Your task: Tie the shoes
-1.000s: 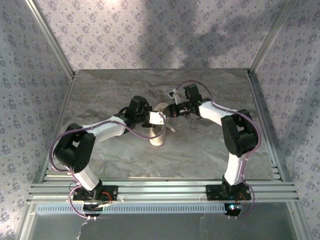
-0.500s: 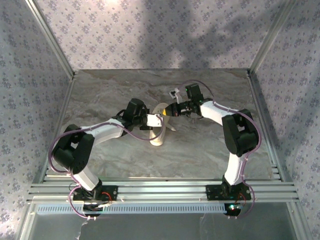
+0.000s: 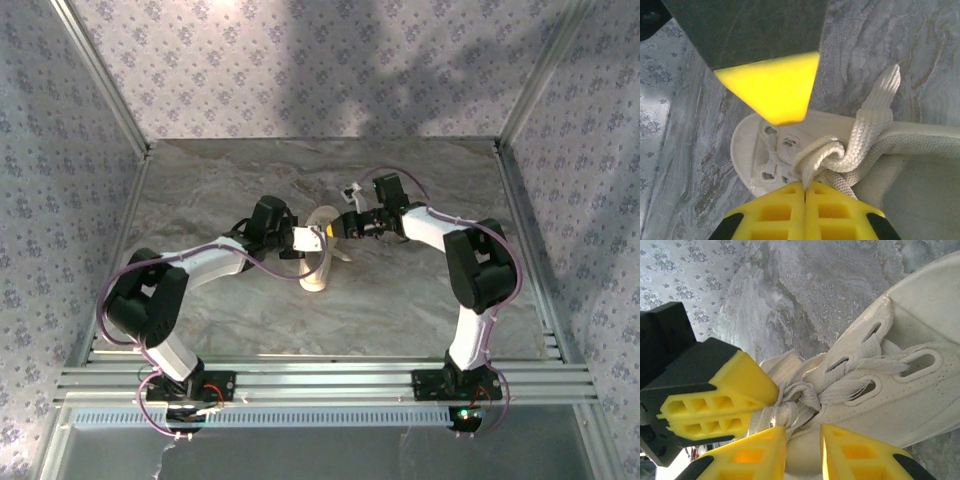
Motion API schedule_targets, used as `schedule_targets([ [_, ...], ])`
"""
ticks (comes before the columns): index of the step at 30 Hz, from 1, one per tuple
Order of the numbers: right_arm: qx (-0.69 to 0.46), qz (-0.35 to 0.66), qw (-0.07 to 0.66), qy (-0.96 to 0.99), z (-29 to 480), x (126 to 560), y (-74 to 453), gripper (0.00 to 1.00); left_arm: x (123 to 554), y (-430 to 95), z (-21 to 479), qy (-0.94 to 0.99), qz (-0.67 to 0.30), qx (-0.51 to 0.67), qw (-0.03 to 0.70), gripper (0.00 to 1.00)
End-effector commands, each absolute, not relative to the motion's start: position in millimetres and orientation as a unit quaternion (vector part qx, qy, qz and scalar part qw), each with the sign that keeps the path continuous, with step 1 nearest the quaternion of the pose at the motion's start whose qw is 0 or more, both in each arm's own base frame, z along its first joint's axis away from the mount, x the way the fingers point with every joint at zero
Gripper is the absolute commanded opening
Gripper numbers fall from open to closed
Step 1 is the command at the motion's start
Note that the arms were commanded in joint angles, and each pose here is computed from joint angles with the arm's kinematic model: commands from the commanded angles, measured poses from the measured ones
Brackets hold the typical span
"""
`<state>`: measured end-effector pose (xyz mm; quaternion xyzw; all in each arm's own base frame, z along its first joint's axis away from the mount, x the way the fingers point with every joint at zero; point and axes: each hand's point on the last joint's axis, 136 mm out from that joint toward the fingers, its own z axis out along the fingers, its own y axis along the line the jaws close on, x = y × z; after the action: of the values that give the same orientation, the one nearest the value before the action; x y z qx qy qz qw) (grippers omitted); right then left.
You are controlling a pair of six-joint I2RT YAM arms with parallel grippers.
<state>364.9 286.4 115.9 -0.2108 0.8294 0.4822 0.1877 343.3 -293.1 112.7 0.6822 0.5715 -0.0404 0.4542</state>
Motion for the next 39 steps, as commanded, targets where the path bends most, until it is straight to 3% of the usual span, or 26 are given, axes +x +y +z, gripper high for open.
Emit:
schedule_targets([
  [1, -0.207, 0.498, 0.190, 0.820, 124.6, 370.2, 289.2, 0.25, 341.5, -298.5, 132.6, 0.553, -0.053, 0.680, 0.479, 0.00],
  [39, -0.253, 0.447, 0.097, 0.852, 107.0, 352.3, 313.8, 0.26, 313.3, -284.4, 94.7, 0.566, -0.047, 0.701, 0.432, 0.00],
])
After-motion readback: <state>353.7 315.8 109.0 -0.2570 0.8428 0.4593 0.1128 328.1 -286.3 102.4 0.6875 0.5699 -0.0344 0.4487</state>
